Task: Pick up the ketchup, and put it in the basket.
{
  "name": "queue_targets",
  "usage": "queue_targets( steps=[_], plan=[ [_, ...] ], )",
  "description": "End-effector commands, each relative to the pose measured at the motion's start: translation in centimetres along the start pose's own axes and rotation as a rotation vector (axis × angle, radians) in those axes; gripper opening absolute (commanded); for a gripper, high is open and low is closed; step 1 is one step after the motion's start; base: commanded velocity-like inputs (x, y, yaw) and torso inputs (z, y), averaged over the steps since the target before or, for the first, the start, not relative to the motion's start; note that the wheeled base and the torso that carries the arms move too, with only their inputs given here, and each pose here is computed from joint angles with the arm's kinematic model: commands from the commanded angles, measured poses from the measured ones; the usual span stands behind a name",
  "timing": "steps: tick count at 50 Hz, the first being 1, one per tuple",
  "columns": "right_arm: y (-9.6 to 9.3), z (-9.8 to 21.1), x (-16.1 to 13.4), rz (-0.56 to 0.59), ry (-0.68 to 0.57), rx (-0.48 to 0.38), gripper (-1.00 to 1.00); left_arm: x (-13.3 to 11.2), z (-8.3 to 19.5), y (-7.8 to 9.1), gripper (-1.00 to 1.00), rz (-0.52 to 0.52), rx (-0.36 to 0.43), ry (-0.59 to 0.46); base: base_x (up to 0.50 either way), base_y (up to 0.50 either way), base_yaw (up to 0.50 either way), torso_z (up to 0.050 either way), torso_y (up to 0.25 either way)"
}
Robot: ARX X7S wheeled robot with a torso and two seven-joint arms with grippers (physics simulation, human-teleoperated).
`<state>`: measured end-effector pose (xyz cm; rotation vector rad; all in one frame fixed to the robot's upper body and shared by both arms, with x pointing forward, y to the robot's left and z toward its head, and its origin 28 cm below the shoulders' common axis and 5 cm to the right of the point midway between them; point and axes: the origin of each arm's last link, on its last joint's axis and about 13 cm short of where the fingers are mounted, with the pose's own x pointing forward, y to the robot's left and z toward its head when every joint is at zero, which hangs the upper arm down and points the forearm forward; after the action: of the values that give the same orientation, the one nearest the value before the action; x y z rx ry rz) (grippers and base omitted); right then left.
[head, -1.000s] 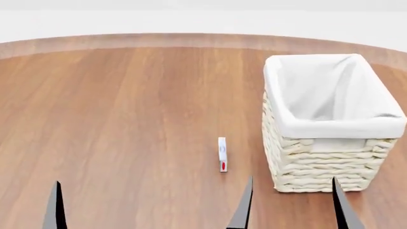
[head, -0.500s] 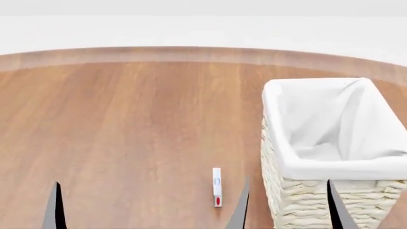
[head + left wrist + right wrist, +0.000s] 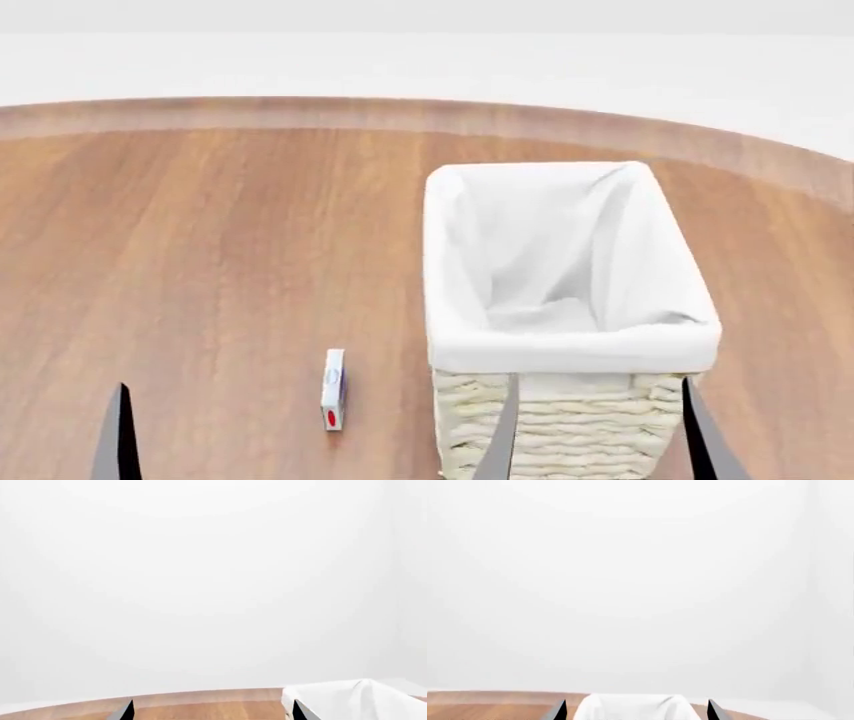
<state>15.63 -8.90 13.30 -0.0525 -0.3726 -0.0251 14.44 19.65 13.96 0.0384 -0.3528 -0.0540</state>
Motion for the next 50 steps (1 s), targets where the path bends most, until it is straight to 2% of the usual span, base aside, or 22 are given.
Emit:
queue_targets(
  steps=[1, 9, 13, 50],
  plan=[
    [0.06, -0.04, 0.05, 0.005, 0.013, -0.018, 1.0, -0.01, 0.04, 0.06, 1.0, 0.001, -0.004, -0.001, 0.0, 0.0, 0.0, 0.0, 0.0],
    [0.13, -0.1, 0.01, 0.011, 0.014, -0.017, 1.0, 0.0, 0.16, 0.08, 1.0, 0.003, -0.011, 0.003, 0.47, 0.04, 0.0, 0.0, 0.0],
    [0.16, -0.02, 0.01, 0.011, 0.01, -0.019, 1.0, -0.04, 0.07, 0.14, 1.0, -0.011, -0.038, 0.014, 0.0, 0.0, 0.0, 0.0, 0.0],
    [0.04, 0.04, 0.0, 0.006, 0.007, -0.018, 1.0, -0.13, -0.01, 0.14, 1.0, -0.024, -0.054, 0.024, 0.0, 0.0, 0.0, 0.05, 0.0]
  ],
)
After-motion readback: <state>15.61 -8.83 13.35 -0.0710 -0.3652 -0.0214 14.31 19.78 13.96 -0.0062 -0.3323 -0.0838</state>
